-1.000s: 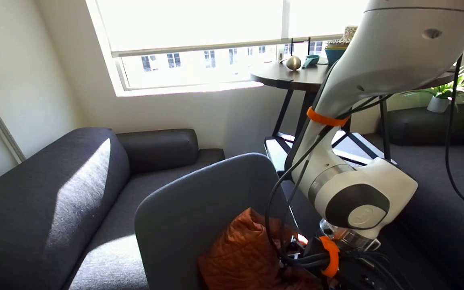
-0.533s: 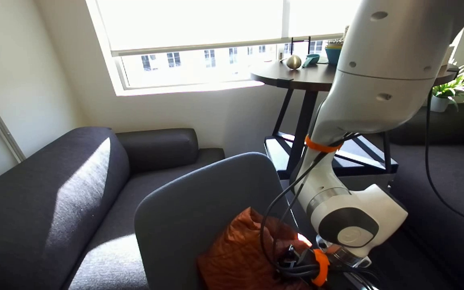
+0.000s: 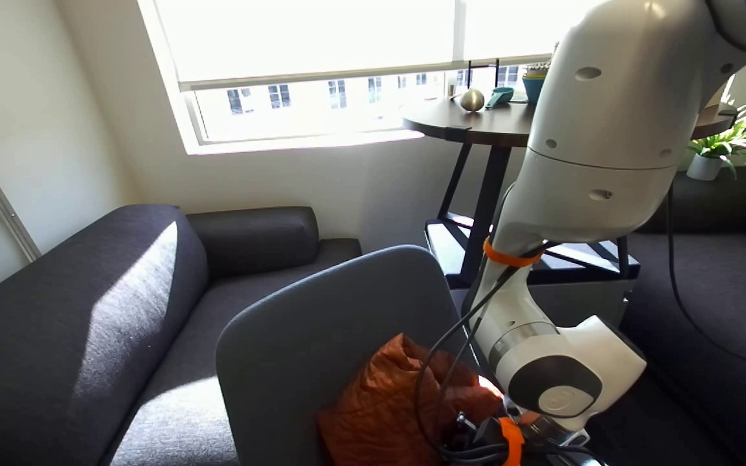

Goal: Hang the towel over the chair

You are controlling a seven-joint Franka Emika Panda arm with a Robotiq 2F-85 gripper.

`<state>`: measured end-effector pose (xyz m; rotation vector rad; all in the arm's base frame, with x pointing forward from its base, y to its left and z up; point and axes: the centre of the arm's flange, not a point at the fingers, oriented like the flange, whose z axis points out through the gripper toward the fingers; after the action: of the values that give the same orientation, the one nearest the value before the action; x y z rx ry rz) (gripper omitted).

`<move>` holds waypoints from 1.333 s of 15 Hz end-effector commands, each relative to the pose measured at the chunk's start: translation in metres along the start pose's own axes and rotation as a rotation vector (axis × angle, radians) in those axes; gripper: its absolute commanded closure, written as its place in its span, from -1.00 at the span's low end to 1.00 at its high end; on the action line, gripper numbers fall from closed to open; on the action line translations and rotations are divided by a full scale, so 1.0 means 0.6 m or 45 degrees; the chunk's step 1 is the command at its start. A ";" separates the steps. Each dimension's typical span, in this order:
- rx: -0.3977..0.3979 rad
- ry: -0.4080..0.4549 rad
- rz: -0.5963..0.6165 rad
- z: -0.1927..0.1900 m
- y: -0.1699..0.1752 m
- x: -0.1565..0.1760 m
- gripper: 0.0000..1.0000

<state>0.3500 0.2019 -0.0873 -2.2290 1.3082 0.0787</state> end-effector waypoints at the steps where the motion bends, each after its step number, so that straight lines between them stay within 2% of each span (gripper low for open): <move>1: 0.029 0.025 0.017 0.012 -0.007 0.001 0.15; 7: 0.023 0.039 0.023 0.019 -0.008 0.011 1.00; 11: 0.028 0.040 0.013 0.012 -0.011 0.008 1.00; 13: 0.047 -0.012 -0.008 -0.015 -0.021 -0.007 0.99; 17: 0.242 -0.132 -0.154 -0.099 -0.067 -0.070 0.99; 20: 0.393 -0.136 -0.287 -0.174 -0.112 -0.101 0.99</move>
<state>0.3653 0.2259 -0.0230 -2.1157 1.0577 0.0088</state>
